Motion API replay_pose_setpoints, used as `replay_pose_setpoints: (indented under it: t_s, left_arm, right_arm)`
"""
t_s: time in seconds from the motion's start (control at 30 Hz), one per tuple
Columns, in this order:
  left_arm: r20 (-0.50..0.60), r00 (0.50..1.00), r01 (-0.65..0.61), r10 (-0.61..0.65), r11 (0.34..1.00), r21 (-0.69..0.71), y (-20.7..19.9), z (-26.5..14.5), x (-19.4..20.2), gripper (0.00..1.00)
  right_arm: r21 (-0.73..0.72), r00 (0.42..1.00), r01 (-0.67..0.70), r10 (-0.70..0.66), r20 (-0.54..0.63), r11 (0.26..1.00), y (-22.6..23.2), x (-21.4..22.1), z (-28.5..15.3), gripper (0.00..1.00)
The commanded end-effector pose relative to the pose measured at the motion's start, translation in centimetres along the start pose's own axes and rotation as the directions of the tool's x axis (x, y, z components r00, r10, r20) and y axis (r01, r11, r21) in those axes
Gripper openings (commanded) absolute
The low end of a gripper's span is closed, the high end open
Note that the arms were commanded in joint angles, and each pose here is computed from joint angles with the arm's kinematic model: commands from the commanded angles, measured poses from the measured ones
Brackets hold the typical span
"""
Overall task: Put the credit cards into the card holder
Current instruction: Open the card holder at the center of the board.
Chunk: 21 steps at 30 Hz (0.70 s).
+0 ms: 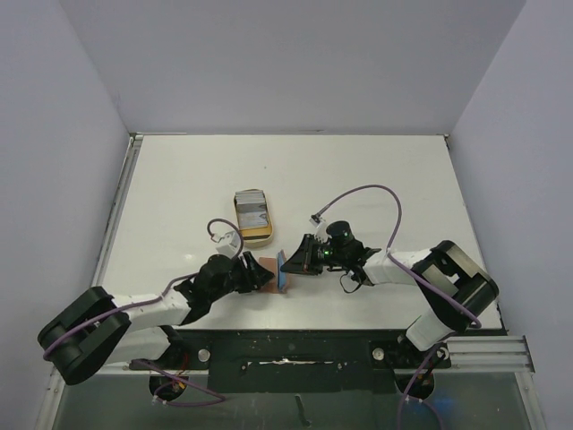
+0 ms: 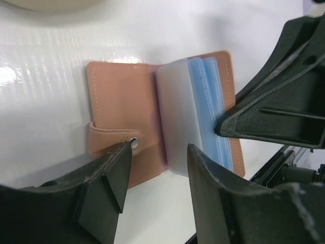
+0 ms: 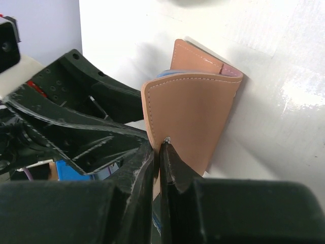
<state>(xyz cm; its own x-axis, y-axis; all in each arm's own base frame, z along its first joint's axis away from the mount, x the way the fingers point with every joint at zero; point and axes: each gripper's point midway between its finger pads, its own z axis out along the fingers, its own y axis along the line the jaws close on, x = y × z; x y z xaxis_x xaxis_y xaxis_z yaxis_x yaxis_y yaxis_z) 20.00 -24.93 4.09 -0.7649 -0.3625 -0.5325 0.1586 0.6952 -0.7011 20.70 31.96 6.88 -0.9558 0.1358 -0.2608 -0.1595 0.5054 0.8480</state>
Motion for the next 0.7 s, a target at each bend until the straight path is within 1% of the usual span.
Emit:
replay_pose_setpoints:
  t_s: [0.0, 0.07, 0.17, 0.23, 0.43, 0.67]
  left_arm:
    - [0.067, 0.998, 0.02, -0.021, 1.0, 0.024, -1.6, -1.0, -2.7, 0.47]
    - [0.111, 0.994, 0.012, -0.016, 0.999, 0.043, -2.5, -1.5, -4.0, 0.49]
    - [0.135, 0.991, 0.001, -0.01, 0.998, 0.063, -3.3, -1.9, -4.8, 0.51]
    - [0.133, 0.991, -0.006, -0.003, 0.998, 0.066, -3.2, -1.8, -4.7, 0.52]
    - [0.105, 0.994, -0.025, 0.01, 0.99, 0.142, -4.1, -1.2, -3.9, 0.53]
    - [0.073, 0.997, -0.038, 0.026, 0.986, 0.164, -4.3, -0.7, -3.1, 0.53]
  right_arm:
    - [0.011, 1.0, 0.002, -0.002, -0.015, 1.0, 0.2, 0.0, 0.2, 0.0]
    - [0.019, 1.0, -0.001, 0.002, -0.018, 1.0, 0.0, 0.0, 0.3, 0.0]
    - [0.019, 1.0, -0.006, 0.006, -0.027, 1.0, -0.1, 0.1, 0.5, 0.0]
    - [0.017, 1.0, -0.005, 0.005, -0.028, 1.0, 0.0, 0.1, 0.6, 0.0]
    - [0.01, 0.999, -0.003, 0.003, -0.034, 1.0, 0.1, 0.2, 0.7, 0.0]
    - [0.009, 0.999, -0.004, 0.004, -0.037, 1.0, 0.1, 0.3, 0.7, 0.0]
